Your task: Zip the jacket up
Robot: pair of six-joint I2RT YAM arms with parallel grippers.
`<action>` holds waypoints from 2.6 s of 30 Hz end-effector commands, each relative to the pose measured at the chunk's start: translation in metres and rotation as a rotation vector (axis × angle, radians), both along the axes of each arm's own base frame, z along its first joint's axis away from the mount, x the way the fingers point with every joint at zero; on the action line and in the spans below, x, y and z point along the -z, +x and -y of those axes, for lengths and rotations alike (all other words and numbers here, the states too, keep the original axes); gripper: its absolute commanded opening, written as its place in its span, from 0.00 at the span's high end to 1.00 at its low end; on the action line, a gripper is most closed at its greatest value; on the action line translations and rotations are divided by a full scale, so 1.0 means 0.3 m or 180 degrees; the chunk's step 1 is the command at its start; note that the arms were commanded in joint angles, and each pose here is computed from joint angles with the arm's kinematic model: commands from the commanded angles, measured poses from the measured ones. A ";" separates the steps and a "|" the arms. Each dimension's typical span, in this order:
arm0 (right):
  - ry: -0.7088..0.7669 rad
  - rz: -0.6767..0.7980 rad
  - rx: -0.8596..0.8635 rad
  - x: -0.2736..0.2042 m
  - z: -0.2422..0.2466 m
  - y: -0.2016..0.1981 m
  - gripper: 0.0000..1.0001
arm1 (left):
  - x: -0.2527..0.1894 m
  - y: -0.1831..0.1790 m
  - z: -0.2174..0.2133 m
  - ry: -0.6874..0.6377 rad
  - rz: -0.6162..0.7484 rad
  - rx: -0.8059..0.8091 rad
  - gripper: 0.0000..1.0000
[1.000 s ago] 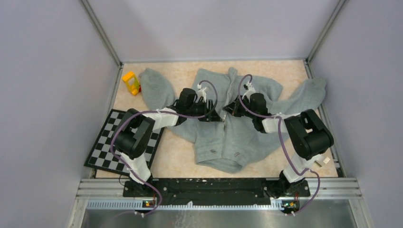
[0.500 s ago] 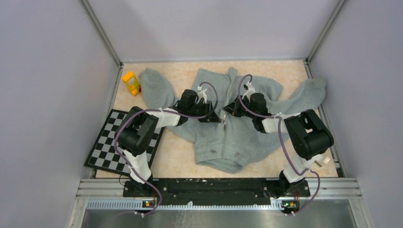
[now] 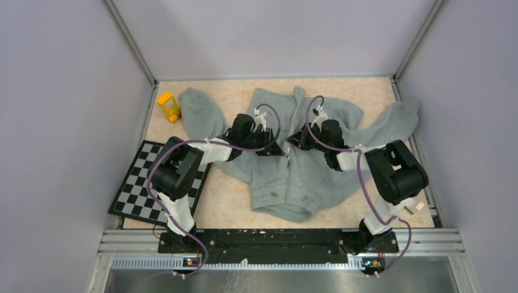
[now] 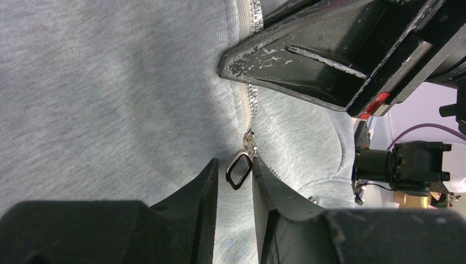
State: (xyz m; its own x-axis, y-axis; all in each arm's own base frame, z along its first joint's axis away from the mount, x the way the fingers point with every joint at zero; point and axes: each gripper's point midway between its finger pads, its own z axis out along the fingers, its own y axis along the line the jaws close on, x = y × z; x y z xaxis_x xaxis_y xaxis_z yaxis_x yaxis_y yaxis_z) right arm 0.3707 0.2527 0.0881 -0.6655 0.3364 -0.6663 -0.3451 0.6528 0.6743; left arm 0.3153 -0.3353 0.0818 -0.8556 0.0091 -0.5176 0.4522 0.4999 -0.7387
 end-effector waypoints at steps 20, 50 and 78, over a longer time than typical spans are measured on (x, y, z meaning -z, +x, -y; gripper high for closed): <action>0.0050 0.0127 0.0469 -0.076 0.046 0.092 1.00 | -0.136 -0.114 0.048 0.0541 0.0635 -0.0030 1.00; 0.0275 0.0415 0.0089 -0.172 -0.015 0.073 1.00 | -0.157 -0.507 0.015 0.0706 0.0223 0.0038 0.54; 0.0362 0.0372 -0.0024 -0.177 -0.027 0.045 1.00 | -0.083 -0.156 0.013 0.1774 0.0975 -0.1027 0.55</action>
